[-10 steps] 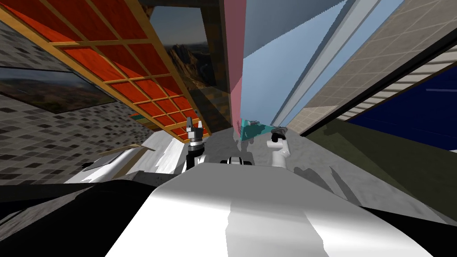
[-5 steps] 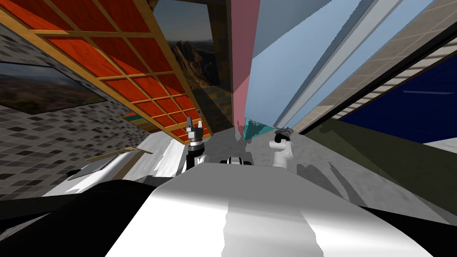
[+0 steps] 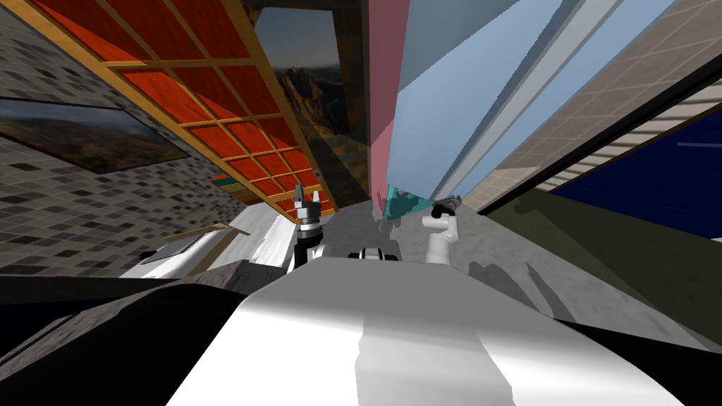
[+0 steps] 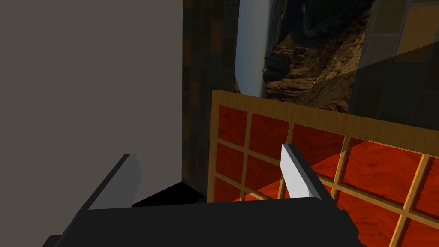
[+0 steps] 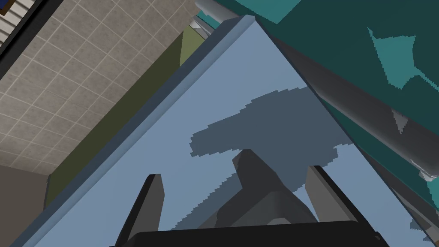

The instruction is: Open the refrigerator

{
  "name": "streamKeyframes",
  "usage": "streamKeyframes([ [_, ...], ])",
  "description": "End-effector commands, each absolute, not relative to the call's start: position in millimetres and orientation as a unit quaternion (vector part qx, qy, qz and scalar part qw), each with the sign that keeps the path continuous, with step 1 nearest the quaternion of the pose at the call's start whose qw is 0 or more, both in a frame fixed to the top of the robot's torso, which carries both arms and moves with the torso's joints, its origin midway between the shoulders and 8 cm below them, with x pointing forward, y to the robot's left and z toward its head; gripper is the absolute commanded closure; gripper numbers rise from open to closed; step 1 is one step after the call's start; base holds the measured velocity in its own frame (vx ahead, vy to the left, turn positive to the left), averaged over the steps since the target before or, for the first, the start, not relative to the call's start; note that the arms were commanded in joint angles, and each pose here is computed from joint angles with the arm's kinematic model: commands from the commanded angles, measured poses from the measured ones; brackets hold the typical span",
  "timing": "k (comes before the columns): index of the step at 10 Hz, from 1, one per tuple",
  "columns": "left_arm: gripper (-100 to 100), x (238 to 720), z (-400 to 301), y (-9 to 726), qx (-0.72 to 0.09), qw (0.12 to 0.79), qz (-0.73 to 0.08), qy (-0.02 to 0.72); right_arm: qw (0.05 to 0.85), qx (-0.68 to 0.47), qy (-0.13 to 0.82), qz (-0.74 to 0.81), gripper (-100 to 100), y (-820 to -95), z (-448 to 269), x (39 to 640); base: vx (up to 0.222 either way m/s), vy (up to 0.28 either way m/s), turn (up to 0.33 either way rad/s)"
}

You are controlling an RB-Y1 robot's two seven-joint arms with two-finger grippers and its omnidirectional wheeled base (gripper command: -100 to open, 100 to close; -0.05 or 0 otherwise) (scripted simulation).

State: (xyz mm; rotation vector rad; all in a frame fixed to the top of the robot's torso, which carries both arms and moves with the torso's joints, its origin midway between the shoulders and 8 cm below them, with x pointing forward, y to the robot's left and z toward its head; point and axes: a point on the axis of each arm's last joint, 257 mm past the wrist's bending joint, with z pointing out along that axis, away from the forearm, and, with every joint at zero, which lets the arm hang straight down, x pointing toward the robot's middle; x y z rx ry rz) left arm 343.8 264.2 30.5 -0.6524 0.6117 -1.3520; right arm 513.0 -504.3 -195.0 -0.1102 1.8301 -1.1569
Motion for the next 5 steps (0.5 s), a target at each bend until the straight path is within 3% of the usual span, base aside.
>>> streamKeyframes([
  [1, 0, 343.8, 30.6, 264.2, -0.292, 0.689, -0.604, 0.273, 0.47, -0.038, 0.742, -0.476, -100, -503.2, -173.4, 519.8, -0.054, -0.046, 0.053],
  [2, 0, 343.8, 30.6, 264.2, -0.292, 0.689, -0.604, 0.273, 0.465, -0.04, 0.747, -0.473, -100, -502.9, -186.9, 516.1, -0.014, -0.018, 0.033],
  [3, 0, 343.8, 30.5, 264.1, -0.292, 0.689, -0.604, 0.273, 0.462, -0.041, 0.75, -0.472, 0, -502.9, -189.2, 515.6, 0.008, -0.003, 0.023],
  [5, 0, 343.8, 30.6, 264.1, -0.292, 0.689, -0.604, 0.273, 0.457, -0.043, 0.754, -0.47, 0, -502.9, -196.3, 514.1, 0.006, 0.002, 0.017],
])
